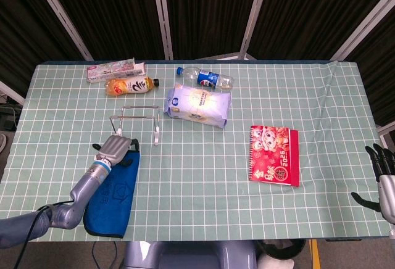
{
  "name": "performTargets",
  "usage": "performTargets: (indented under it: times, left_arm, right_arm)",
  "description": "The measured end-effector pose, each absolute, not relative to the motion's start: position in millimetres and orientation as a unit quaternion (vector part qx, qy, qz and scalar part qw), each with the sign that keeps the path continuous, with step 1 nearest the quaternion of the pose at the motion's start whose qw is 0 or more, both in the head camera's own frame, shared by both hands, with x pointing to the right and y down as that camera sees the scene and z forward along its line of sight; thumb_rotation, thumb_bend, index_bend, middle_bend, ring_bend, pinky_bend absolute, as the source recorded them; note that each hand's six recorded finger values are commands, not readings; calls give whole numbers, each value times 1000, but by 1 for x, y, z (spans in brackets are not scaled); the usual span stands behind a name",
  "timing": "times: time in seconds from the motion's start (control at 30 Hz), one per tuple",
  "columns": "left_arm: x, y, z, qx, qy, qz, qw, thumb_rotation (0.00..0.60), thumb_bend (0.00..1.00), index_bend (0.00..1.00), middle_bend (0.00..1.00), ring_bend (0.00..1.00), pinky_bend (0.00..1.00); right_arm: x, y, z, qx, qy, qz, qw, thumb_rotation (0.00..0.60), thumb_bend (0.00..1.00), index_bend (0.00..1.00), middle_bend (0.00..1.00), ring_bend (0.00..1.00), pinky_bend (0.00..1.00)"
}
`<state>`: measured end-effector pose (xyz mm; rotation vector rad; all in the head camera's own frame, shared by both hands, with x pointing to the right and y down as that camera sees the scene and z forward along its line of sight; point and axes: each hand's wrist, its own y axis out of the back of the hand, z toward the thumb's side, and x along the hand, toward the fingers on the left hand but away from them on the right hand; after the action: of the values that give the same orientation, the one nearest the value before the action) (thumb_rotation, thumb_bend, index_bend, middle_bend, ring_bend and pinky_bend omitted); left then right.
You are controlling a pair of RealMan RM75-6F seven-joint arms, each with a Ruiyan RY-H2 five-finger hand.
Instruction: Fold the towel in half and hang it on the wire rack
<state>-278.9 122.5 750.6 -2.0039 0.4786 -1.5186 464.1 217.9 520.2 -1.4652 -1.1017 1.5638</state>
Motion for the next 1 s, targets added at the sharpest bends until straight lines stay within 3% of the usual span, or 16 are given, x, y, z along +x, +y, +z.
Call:
performTargets:
  times: [0.53, 0.87, 1.0]
  left_arm:
    - [-282, 124, 744, -748, 172, -569, 296, 600, 426, 574, 980, 948, 1000]
    - [-280, 126, 742, -749, 166, -567, 299, 600, 567, 670, 980, 948, 1000]
    - [-279, 127, 740, -750, 166, -567, 298, 600, 688, 801, 987, 949, 1000]
  right_arm:
    - [463, 219, 519, -570, -427, 604, 359, 600, 0, 0, 0, 0, 0]
    - [463, 219, 518, -570, -427, 603, 360, 600, 0, 0, 0, 0, 0]
    - [463, 219, 517, -570, -428, 602, 360, 600, 0, 0, 0, 0, 0]
